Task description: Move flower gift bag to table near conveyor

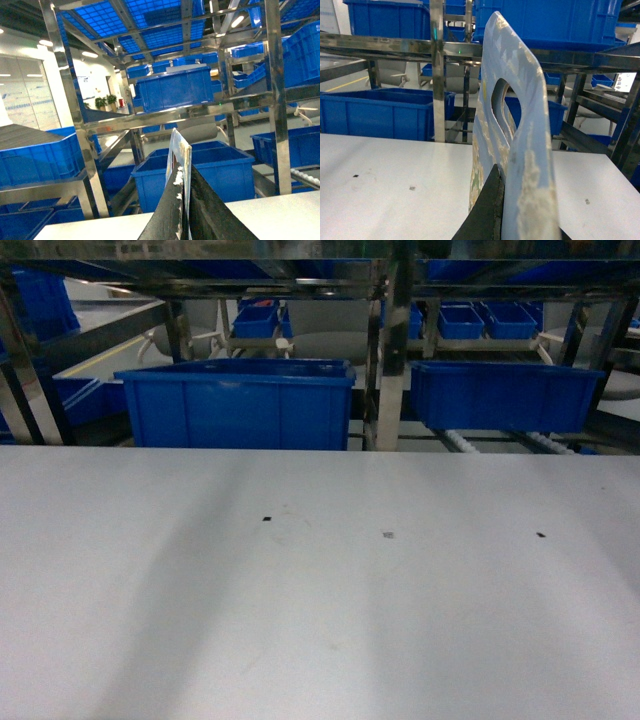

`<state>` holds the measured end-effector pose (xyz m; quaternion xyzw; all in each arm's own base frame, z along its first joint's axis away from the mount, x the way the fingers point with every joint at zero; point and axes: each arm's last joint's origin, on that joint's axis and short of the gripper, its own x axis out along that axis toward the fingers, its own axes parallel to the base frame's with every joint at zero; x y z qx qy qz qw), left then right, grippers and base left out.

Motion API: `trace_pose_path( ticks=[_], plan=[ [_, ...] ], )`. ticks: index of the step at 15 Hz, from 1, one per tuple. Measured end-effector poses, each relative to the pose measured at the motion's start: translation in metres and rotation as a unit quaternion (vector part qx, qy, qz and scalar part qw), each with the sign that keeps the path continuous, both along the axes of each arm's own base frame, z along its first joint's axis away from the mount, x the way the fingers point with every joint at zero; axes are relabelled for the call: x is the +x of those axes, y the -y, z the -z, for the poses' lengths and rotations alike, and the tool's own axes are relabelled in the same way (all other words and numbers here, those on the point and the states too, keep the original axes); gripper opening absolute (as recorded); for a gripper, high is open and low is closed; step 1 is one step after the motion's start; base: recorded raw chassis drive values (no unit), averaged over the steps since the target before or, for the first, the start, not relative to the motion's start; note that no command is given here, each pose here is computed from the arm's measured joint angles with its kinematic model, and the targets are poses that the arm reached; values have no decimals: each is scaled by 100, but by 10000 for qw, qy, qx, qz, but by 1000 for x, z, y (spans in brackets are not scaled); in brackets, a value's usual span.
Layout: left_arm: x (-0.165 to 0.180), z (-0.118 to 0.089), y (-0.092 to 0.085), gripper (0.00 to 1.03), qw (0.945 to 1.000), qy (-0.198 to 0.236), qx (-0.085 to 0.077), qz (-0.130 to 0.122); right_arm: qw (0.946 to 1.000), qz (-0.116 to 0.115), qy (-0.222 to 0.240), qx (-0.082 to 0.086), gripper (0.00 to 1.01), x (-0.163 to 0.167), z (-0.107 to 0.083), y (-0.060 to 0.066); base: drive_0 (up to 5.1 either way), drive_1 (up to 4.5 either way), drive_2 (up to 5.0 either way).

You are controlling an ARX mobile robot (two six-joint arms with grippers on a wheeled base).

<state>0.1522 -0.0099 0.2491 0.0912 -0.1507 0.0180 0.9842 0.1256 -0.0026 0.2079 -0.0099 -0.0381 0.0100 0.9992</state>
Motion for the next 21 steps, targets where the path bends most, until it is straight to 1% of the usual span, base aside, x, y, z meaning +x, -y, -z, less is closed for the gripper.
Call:
trace_pose_path(
  ticks=[2,3,5,10,17,21],
  plan=[
    [0,0,0,2,10000,-2,-9,-15,10000,-19,-6,-1,2,0,0,0,-496,245,245],
    [0,0,-1,2,10000,-11,-18,-85,10000,-44,13,-4,2,0,0,0,-496,245,245],
    [0,0,-1,2,10000,-6,-5,-33,10000,6,-17,-3,2,0,0,0,-496,245,245],
    [0,0,0,2,10000,14,0,8,10000,0,29,-5,2,-1,-1,0,10,442,-422],
    [0,0,-1,2,10000,-21,-5,-31,10000,-13,0,-5,2,0,0,0,10,442,-422],
    [0,-1,0,2,10000,26,6,26,10000,16,0,-3,2,0,0,0,10,442,-422]
  ],
)
